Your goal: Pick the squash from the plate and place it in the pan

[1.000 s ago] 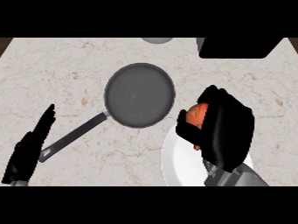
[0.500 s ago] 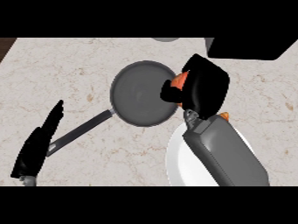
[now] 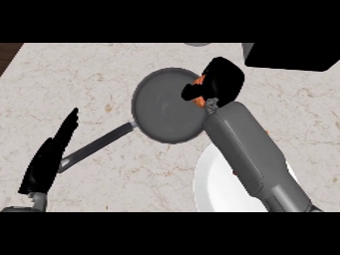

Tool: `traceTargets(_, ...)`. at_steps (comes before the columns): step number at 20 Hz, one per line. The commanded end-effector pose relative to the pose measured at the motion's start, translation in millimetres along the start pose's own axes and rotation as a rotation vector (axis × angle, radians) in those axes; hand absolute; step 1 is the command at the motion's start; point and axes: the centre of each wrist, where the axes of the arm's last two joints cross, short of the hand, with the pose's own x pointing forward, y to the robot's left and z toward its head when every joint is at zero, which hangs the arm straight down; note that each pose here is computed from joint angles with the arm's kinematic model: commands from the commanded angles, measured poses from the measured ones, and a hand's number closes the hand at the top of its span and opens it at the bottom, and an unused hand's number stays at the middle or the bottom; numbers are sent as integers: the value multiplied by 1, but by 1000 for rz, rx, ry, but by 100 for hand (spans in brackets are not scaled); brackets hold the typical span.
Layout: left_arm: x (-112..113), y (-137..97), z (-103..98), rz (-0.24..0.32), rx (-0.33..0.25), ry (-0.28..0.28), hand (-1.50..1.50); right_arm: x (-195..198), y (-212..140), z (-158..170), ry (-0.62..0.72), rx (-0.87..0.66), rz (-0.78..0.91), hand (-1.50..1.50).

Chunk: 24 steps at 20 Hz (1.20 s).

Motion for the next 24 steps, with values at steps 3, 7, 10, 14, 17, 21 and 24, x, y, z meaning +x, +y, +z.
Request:
traceTargets(3,7,-4,-6,5,-25,-35,0,-20,9,-27,269,141,-333,150)
traceTargets(7,6,-4,-8,-2,-35,-43,0,-20,15,-34,318,189,-467,-150)
traceTargets(10,0,-3,-10,-10,-35,-23,0,-20,17,-33,245,73,-594,-150)
traceTargets(14,3,-15,-8,3,-17,-13,0,-16,21,-31,161,-121,-676,-150)
traceTargets(17,-3,3,-5,-4,-17,0,0,-9,12,-40,193,-228,-765,-150)
traceTargets(21,-6,8,-3,-6,-3,16,0,-11,15,-42,262,-348,-866,-150)
traceTargets(24,3,5,-3,6,19,11,0,-29,28,-42,329,-415,-902,-150)
